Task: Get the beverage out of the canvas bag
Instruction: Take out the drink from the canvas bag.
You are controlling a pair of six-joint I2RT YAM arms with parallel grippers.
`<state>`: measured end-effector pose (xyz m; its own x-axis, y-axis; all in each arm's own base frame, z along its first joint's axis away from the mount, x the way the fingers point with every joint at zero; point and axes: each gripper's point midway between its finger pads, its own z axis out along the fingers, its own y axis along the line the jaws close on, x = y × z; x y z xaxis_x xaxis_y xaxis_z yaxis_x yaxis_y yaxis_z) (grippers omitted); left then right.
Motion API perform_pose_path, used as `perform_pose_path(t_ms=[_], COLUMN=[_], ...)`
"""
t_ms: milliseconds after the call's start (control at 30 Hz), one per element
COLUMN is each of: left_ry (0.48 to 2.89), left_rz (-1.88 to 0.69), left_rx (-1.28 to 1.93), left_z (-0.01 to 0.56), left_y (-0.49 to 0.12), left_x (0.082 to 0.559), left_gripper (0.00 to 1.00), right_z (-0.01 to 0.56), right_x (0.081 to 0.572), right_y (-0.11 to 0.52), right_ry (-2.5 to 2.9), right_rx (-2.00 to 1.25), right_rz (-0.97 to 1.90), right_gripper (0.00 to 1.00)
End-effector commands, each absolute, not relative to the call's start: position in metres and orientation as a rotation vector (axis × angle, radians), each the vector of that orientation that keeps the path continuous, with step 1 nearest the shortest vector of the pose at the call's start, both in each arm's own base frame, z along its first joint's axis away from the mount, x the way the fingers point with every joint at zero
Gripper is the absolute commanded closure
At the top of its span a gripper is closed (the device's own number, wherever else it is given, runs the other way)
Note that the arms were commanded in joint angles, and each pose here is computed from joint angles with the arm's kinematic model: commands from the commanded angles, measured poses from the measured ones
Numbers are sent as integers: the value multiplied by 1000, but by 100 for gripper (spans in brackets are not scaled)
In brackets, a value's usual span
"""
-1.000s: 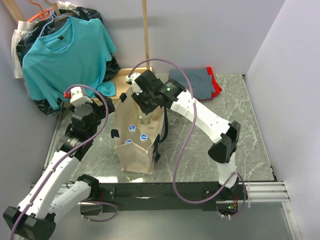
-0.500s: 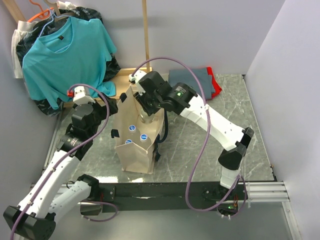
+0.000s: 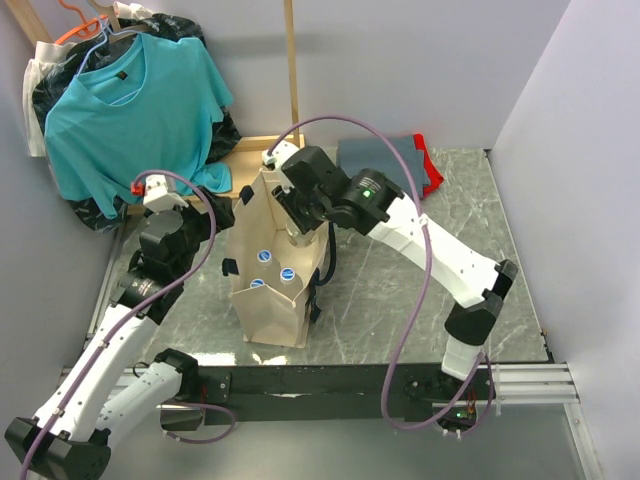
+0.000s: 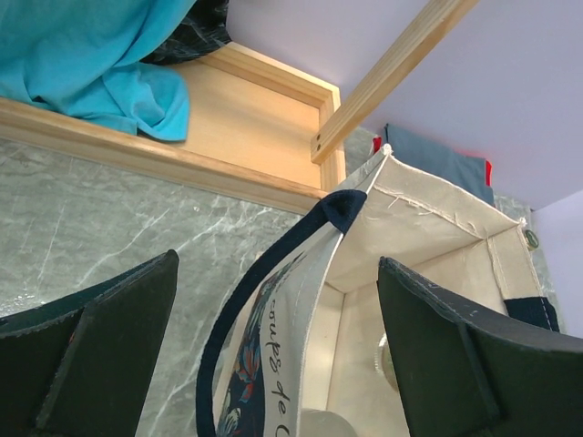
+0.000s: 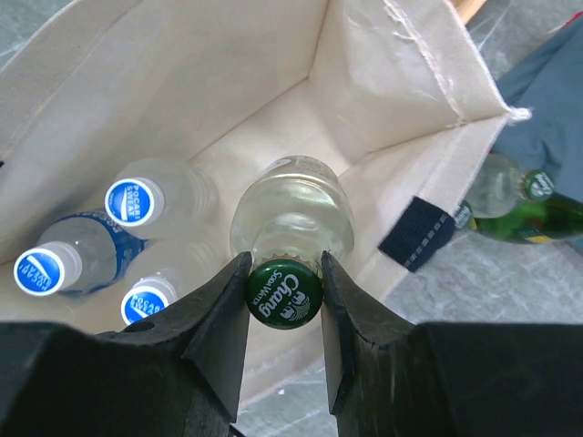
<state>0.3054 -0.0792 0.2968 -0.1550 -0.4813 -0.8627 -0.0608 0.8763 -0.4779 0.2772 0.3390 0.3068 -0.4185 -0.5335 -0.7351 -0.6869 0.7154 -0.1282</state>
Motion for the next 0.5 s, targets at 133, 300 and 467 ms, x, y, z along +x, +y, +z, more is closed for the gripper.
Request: perform_pose_path(t_ms=[133, 300, 467], left_ry=[1672, 1682, 1690], left_rz=[-432, -432, -431], left_rx=[-421, -414, -408], left_z=[301, 298, 297], left_y=[-84, -85, -87], left_x=[304, 306, 309], left_gripper=[4, 4, 4], right_z=[404, 418, 429], right_x=[269, 264, 265], right_y=[319, 317, 311], right_ry=[1879, 1848, 1813], right_rx=[-745, -727, -717], right_rz=[345, 360, 332], right_gripper=[100, 100, 100])
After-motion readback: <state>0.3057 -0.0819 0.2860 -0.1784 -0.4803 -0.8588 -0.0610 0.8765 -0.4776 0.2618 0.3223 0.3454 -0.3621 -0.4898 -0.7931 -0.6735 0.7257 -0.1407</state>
